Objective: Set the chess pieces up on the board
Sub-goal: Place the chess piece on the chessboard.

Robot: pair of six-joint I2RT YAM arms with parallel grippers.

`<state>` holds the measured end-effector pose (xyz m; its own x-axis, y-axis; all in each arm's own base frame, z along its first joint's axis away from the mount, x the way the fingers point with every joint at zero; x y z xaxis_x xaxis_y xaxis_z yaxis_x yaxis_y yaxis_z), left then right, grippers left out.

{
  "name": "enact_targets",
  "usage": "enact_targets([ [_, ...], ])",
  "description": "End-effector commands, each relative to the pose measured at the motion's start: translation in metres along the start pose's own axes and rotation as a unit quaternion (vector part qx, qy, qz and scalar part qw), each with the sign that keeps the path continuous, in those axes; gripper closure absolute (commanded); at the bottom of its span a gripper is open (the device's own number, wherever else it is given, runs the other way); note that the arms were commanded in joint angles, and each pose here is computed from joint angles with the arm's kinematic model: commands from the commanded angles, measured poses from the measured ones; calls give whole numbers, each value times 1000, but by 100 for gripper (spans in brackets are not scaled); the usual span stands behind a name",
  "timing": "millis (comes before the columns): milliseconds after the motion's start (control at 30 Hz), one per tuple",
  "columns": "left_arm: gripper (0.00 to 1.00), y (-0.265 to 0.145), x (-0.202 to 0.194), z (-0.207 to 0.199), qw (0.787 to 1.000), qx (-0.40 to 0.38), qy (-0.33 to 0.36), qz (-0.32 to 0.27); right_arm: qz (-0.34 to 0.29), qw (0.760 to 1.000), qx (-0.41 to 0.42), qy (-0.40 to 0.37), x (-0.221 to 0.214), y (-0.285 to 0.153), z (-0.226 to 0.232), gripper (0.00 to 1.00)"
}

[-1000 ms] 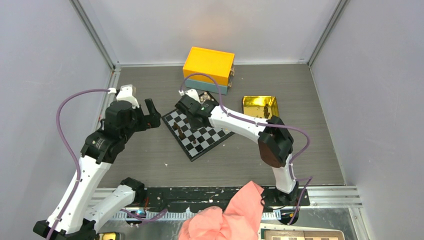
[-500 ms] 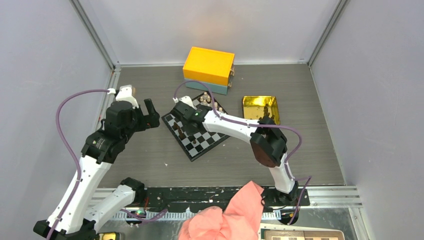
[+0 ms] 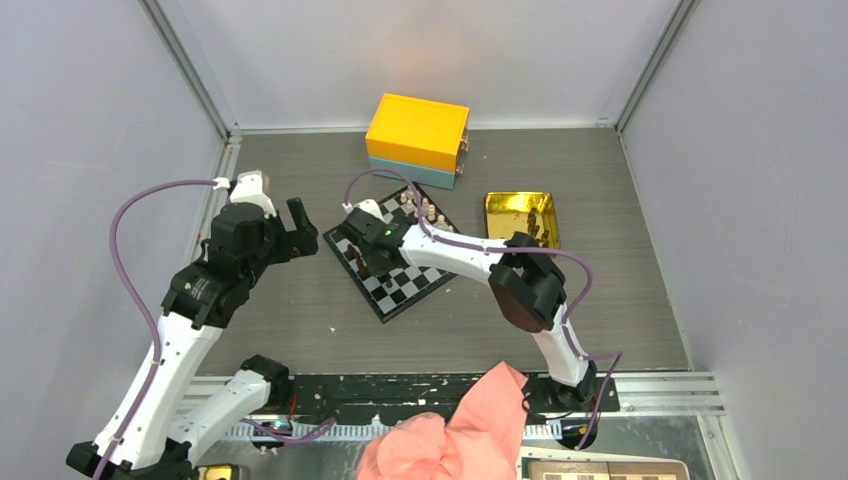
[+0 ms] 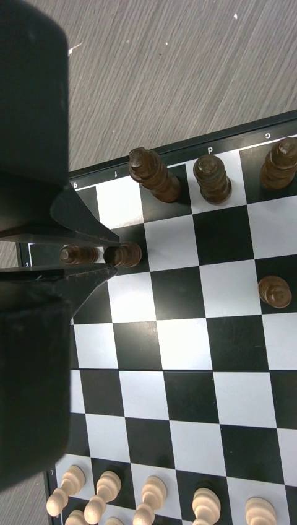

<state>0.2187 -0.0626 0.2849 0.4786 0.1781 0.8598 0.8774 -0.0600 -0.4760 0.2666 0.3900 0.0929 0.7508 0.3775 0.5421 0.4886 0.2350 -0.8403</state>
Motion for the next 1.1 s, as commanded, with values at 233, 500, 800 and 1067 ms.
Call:
enact_targets([
  [233,2,-5,5,2,1000,2,-14,-17,-10,1000,10,3,1,0,7,99],
  [500,1,-5,3,2,1000,0,-18,-15,1,1000,6,-1,-10,4,5,97],
  [800,1,-5,2,1,1000,-2,-21,-14,-11,1000,15,-3,-5,-5,7,61],
  [1067,2,-2,5,-2,1000,-5,-25,-16,-39,999,16,-8,13,-26,4,56],
])
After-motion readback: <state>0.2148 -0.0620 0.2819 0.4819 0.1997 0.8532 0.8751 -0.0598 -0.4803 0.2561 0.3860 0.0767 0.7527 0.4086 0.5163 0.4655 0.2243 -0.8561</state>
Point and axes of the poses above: each gripper's point midway between its finger pads, its own y axis out along the fingers, its own z axis along the line the jaws close on, x = y × z, the point moved 3 cm from there along -y, back along the fingers, and after that the axes turned 2 degrees about y, right-handed, at the moved point
